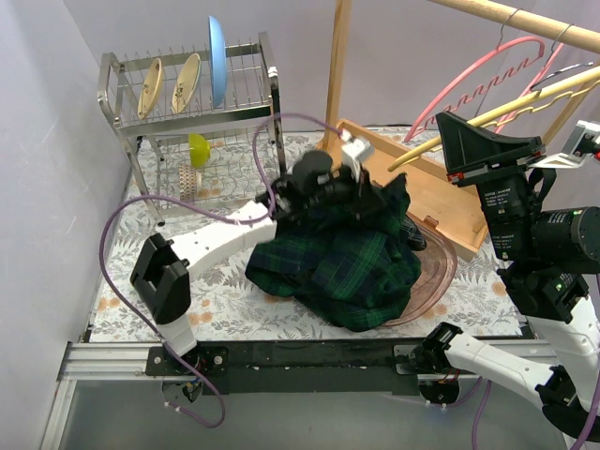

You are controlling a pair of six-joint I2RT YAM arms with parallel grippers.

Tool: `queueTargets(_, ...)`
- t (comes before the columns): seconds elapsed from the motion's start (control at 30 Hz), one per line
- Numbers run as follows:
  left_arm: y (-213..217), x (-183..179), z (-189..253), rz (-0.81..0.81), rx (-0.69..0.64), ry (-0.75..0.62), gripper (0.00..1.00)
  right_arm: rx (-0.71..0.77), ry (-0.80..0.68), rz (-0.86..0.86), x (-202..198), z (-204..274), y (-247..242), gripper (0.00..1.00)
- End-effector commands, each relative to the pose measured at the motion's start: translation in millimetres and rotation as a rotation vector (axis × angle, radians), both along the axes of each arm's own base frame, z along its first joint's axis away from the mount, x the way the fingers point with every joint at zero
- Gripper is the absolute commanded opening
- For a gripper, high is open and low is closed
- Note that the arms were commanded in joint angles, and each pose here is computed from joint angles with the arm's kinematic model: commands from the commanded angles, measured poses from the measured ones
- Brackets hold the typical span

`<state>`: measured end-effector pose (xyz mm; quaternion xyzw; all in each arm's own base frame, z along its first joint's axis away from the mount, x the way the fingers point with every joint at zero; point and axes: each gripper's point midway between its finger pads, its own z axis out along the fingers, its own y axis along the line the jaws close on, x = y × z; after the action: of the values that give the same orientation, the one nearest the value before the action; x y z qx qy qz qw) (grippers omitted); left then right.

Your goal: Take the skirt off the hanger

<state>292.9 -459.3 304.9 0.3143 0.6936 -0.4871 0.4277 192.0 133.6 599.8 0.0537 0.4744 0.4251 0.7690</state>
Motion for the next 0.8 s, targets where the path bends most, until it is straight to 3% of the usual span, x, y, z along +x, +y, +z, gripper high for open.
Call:
queueTargets(0.0,-20,-56,-79,0.021,0.072,0.09,0.0,0.056,-0.044,-0.002,-10,16,-11,0.01)
queueTargets(0.03,-14,-65,-125,0.026,0.134,0.171,0.0,0.055,-0.045,-0.001,-10,16,-11,0.01)
queueTargets(0.13,-8,-79,-187,0.041,0.222,0.312,0.0,0.049,-0.042,-0.006,-10,15,-11,0.01)
queueTargets(0.17,-6,-82,-197,0.05,0.246,0.318,0.0,0.049,-0.044,-0.009,-10,16,-13,0.01)
queueTargets(0.23,-5,-86,-206,0.066,0.285,0.307,0.09,0.052,-0.046,-0.013,-11,17,-14,0.01)
queueTargets(0.27,-9,-85,-197,0.063,0.276,0.294,0.14,0.05,-0.048,-0.011,-11,18,-14,0.01)
queueTargets(0.4,-11,-84,-160,0.057,0.29,0.256,0.65,0.058,-0.053,-0.009,-13,19,-16,0.01)
queueTargets(0.5,-7,-83,-117,0.08,0.244,0.228,0.84,0.059,-0.052,-0.006,-14,18,-16,0.01)
queueTargets(0.63,11,-79,-63,0.153,0.171,0.191,0.93,0.069,-0.055,-0.003,-16,19,-18,0.01)
queueTargets(0.77,50,-61,-27,0.349,0.138,0.134,0.98,0.071,-0.056,0.006,-17,19,-17,0.01)
